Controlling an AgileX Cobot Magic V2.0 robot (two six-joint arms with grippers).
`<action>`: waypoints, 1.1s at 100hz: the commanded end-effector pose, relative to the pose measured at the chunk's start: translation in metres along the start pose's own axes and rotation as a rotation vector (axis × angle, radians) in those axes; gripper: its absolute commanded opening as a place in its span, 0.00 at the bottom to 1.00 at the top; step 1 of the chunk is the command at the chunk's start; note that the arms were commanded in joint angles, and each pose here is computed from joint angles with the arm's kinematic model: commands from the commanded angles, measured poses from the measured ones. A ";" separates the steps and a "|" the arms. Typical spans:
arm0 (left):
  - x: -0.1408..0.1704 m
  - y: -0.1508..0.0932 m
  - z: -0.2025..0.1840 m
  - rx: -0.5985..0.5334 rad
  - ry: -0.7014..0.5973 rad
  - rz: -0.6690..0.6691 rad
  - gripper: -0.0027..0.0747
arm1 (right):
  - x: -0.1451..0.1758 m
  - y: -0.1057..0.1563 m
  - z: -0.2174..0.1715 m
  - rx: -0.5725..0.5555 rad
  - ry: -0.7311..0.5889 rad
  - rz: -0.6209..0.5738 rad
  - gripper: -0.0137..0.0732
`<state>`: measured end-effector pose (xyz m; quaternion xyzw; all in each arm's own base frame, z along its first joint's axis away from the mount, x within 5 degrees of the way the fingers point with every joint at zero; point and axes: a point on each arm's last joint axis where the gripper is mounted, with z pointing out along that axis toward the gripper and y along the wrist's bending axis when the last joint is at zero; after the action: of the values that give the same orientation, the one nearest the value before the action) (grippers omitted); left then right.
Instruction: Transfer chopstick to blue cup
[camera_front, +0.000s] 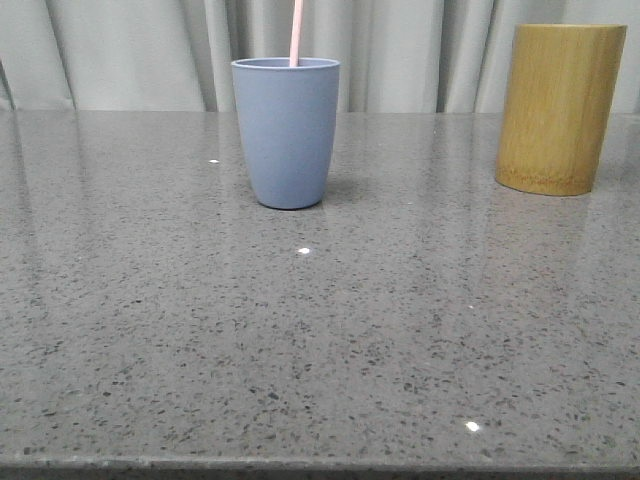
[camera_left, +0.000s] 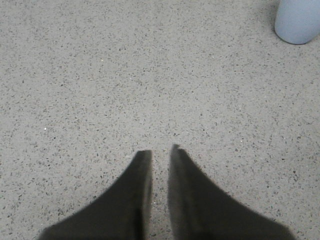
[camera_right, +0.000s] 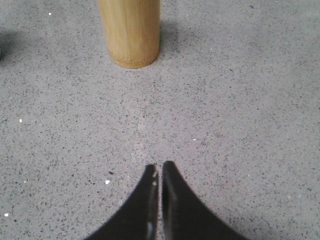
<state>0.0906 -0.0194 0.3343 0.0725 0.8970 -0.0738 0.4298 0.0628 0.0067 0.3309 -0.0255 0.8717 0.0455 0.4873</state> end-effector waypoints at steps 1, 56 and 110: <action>-0.012 -0.001 -0.006 0.005 -0.091 -0.014 0.01 | -0.013 0.000 -0.004 0.007 -0.097 -0.017 0.08; -0.012 -0.001 -0.006 0.005 -0.091 -0.014 0.01 | -0.013 0.000 -0.004 0.007 -0.097 -0.017 0.08; -0.010 0.004 -0.008 -0.054 -0.388 0.004 0.01 | -0.013 0.000 -0.004 0.007 -0.097 -0.017 0.08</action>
<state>0.0909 -0.0166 0.3333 0.0634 0.8596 -0.0628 0.5032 0.0631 0.0068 0.3314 -0.0264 0.8700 0.0456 0.4903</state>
